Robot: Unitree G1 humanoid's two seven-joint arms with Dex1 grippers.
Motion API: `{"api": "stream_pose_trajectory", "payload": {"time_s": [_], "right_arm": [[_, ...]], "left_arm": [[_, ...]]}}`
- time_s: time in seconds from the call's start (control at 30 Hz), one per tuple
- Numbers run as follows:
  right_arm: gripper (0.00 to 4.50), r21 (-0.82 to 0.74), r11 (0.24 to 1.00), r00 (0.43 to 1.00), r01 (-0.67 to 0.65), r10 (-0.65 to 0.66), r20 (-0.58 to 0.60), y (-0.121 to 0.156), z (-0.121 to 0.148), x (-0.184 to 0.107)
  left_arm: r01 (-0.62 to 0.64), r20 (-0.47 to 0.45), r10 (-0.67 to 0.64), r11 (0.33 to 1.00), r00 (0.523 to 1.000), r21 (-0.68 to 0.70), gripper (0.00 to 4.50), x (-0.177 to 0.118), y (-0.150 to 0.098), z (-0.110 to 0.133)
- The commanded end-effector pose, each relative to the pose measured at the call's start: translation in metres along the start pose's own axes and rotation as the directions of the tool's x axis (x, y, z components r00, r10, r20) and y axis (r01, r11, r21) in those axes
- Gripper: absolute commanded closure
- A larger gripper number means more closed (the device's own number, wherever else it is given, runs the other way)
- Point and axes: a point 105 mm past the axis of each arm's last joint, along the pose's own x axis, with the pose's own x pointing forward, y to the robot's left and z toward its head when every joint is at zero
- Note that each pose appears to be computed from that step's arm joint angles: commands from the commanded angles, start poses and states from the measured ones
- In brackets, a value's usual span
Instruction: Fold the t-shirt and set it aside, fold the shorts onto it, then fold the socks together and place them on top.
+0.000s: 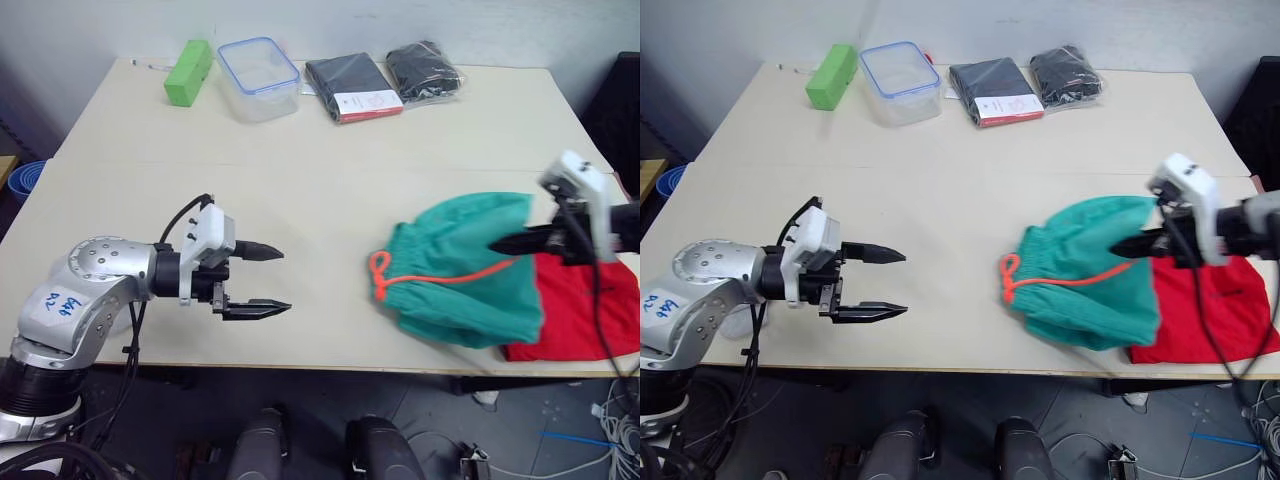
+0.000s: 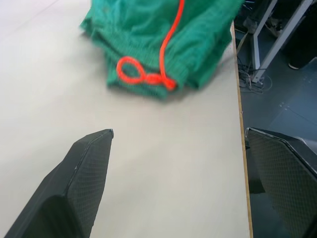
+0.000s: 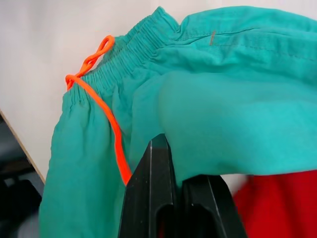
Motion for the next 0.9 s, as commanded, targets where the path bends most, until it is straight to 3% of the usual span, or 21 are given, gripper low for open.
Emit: {"api": "stream_pose_trajectory", "payload": {"time_s": [0.03, 0.17, 0.4, 0.63, 0.8, 0.9], "right_arm": [[4.49, -0.026, 0.996, 0.996, 0.084, -0.085, -0.035, -0.02, -0.01, -0.031], [4.49, -0.034, 0.986, 0.978, 0.165, -0.168, -0.127, -0.042, -0.036, -0.058], [4.49, -0.087, 0.95, 0.921, 0.301, -0.313, -0.233, -0.08, -0.081, -0.066], [4.49, -0.091, 0.909, 0.88, 0.406, -0.416, -0.229, -0.101, -0.109, -0.056], [4.49, -0.082, 0.849, 0.834, 0.521, -0.528, -0.159, -0.116, -0.113, -0.053], [3.85, -0.008, 0.842, 0.836, 0.539, -0.536, -0.114, -0.114, -0.113, -0.062]], "left_arm": [[-0.005, 0.01, 0.004, 0.999, 1.0, 0.052, 0.0, -0.001, 0.002, 0.006], [-0.018, 0.01, 0.017, 0.998, 1.0, 0.067, 0.0, -0.003, 0.005, 0.006], [-0.021, 0.017, 0.02, 0.997, 1.0, 0.078, 0.0, 0.0, 0.004, 0.006], [-0.027, 0.017, 0.026, 0.996, 1.0, 0.09, 0.0, 0.001, 0.006, 0.009], [-0.031, 0.009, 0.03, 0.995, 0.999, 0.097, 0.0, -0.001, 0.008, 0.01], [-0.042, 0.002, 0.042, 0.994, 0.999, 0.098, 0.0, -0.004, 0.01, 0.011]]}}
